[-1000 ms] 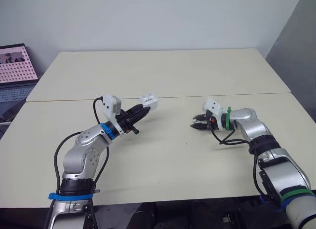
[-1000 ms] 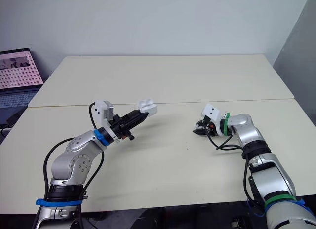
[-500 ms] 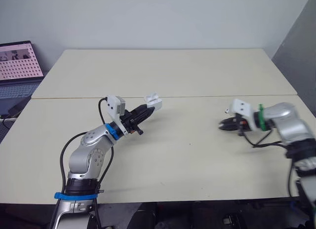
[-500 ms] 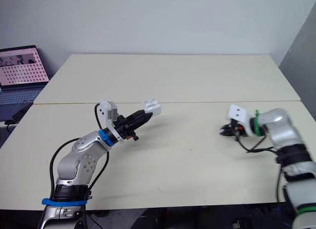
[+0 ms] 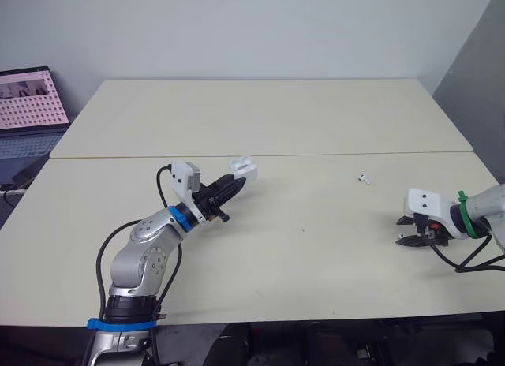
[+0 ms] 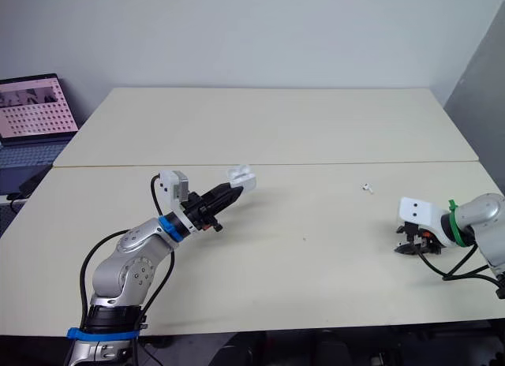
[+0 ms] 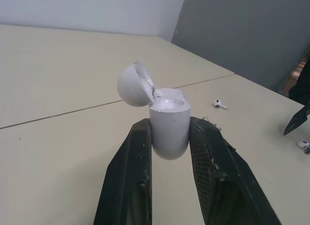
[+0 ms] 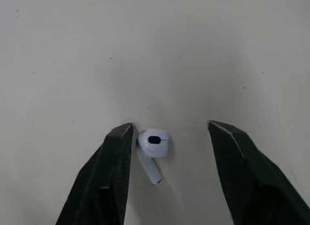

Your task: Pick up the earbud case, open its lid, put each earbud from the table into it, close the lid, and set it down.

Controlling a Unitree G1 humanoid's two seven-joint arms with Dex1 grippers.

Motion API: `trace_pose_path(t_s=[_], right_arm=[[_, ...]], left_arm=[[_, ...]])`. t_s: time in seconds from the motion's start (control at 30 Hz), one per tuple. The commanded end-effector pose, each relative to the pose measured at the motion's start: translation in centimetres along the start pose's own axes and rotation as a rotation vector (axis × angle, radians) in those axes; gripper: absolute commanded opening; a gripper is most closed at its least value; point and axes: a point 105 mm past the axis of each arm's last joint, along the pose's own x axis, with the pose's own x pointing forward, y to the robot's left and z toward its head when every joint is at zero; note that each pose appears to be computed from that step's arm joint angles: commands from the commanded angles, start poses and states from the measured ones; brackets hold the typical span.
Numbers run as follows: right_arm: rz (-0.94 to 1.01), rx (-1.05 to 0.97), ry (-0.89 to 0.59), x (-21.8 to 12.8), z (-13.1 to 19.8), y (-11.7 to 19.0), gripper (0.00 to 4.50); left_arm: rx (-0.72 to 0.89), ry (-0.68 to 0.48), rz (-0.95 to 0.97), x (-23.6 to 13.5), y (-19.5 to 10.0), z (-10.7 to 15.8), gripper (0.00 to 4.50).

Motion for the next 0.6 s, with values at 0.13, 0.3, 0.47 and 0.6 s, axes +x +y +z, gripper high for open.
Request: trace_pose_path(t_s=[0.13, 0.3, 0.47, 0.6], right_arm=[[0.007, 0.010, 0.066, -0.6, -1.2, 0.3, 2.37], [0.000, 0.020, 0.081, -0.6, -1.4, 0.3, 2.37], [-0.059, -0.023, 0.101, -0.6, 0.0, -0.1, 2.37], [-0.031, -0.004, 0.093, -0.9, 1.1, 0.9, 2.37]], left_arm=[[0.039, -0.038, -0.030, 0.3, -0.8, 1.6, 0.74], [0.038, -0.041, -0.032, 0.5, -0.8, 1.7, 0.74], [0.037, -0.046, -0.035, 0.8, -1.0, 1.9, 0.74], [0.028, -0.049, -0.038, 0.9, -1.4, 1.8, 0.74]])
